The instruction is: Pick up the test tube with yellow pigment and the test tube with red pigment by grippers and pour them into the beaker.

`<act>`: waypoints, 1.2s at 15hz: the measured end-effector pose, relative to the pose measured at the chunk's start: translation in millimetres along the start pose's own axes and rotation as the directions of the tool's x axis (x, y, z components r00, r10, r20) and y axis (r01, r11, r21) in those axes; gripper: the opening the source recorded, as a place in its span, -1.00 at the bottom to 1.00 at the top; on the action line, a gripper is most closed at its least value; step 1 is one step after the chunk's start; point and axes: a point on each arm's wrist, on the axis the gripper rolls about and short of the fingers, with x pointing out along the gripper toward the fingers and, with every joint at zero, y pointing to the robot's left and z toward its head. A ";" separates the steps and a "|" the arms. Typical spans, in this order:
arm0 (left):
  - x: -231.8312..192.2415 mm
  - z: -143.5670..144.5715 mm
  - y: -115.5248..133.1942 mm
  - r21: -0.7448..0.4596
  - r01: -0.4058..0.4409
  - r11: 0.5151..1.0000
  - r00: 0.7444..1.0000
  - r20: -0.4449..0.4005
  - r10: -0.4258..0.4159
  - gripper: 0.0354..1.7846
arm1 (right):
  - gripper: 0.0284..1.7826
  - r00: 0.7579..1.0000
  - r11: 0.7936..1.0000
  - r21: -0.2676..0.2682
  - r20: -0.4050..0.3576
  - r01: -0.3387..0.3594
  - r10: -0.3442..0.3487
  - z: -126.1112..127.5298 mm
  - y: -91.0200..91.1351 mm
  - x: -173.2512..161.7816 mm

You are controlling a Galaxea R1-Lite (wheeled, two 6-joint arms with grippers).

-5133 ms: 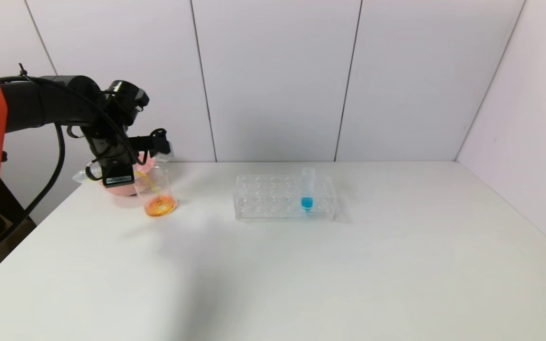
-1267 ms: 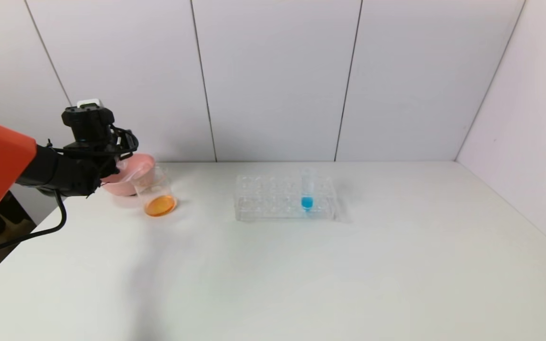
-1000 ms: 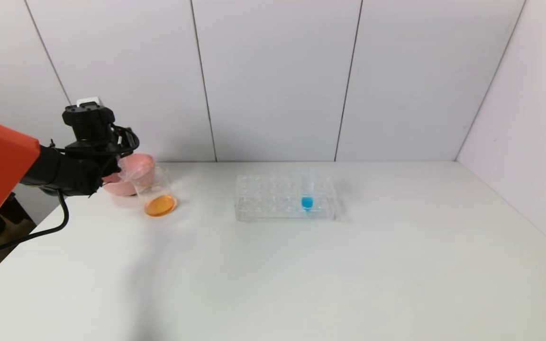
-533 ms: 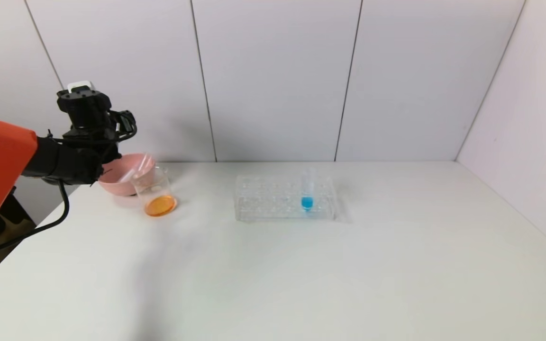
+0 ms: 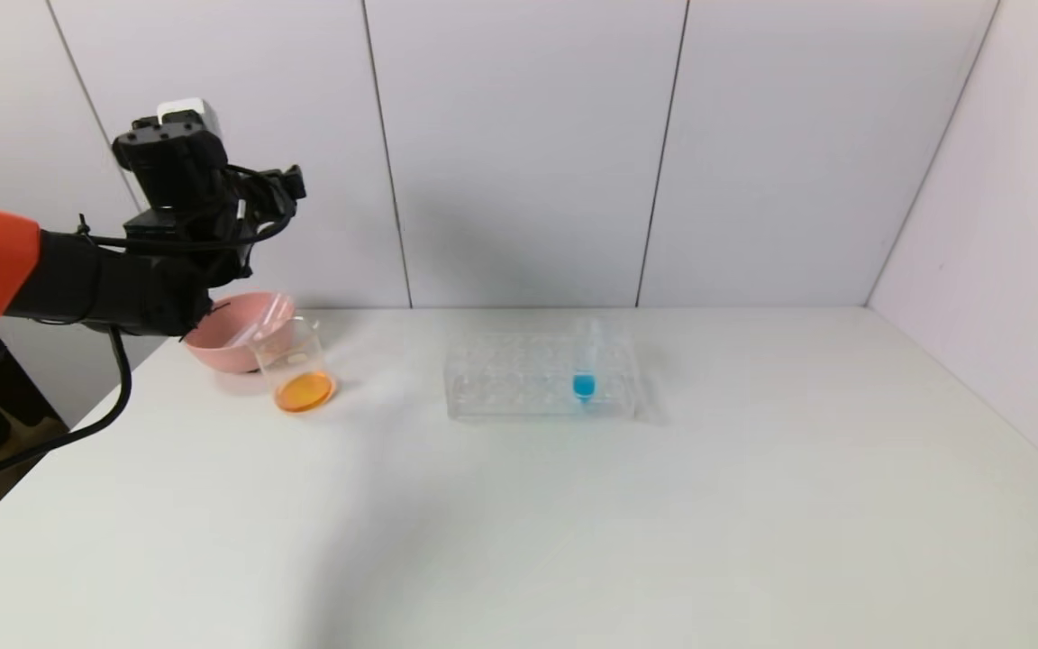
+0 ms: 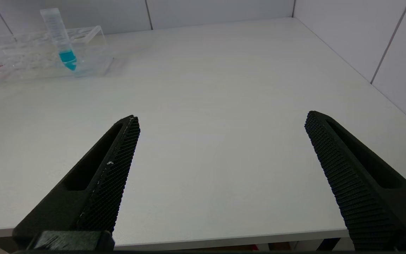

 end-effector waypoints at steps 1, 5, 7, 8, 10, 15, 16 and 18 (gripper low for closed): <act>-9.9 11.0 -8.9 0.020 0.027 0.999 1.000 0.011 -0.027 0.98 | 0.92 1.000 1.000 0.000 0.000 0.000 0.000 0.0 0.0 0.0; -58.3 56.7 -14.1 0.139 0.079 0.987 0.995 0.056 -0.088 0.98 | 0.92 1.000 1.000 0.000 0.000 0.000 0.000 0.0 0.0 0.0; -85.8 77.4 -5.4 0.186 0.081 0.979 0.992 0.080 -0.097 0.98 | 0.92 1.000 1.000 0.000 0.000 0.000 0.000 0.0 0.0 0.0; -100.4 86.8 0.5 0.203 0.077 0.976 0.991 0.093 -0.097 0.98 | 0.92 1.000 1.000 0.000 0.000 0.000 0.000 0.0 0.0 0.0; -131.1 97.7 16.4 0.229 0.063 0.971 0.991 0.101 -0.088 0.98 | 0.92 1.000 1.000 0.000 0.000 0.000 0.000 0.0 0.0 0.0; -205.3 113.1 63.2 0.244 -0.025 0.970 0.990 0.139 -0.009 0.98 | 0.92 1.000 1.000 0.000 0.000 0.000 0.000 0.0 0.0 0.0; -221.5 117.2 69.9 0.242 -0.038 0.970 0.988 0.153 0.001 0.98 | 0.92 1.000 1.000 0.000 0.000 0.000 0.000 0.0 0.0 0.0; -257.3 126.8 81.6 0.233 -0.053 0.971 0.983 0.185 0.009 0.98 | 0.92 1.000 1.000 0.000 0.000 0.000 0.000 0.0 0.0 0.0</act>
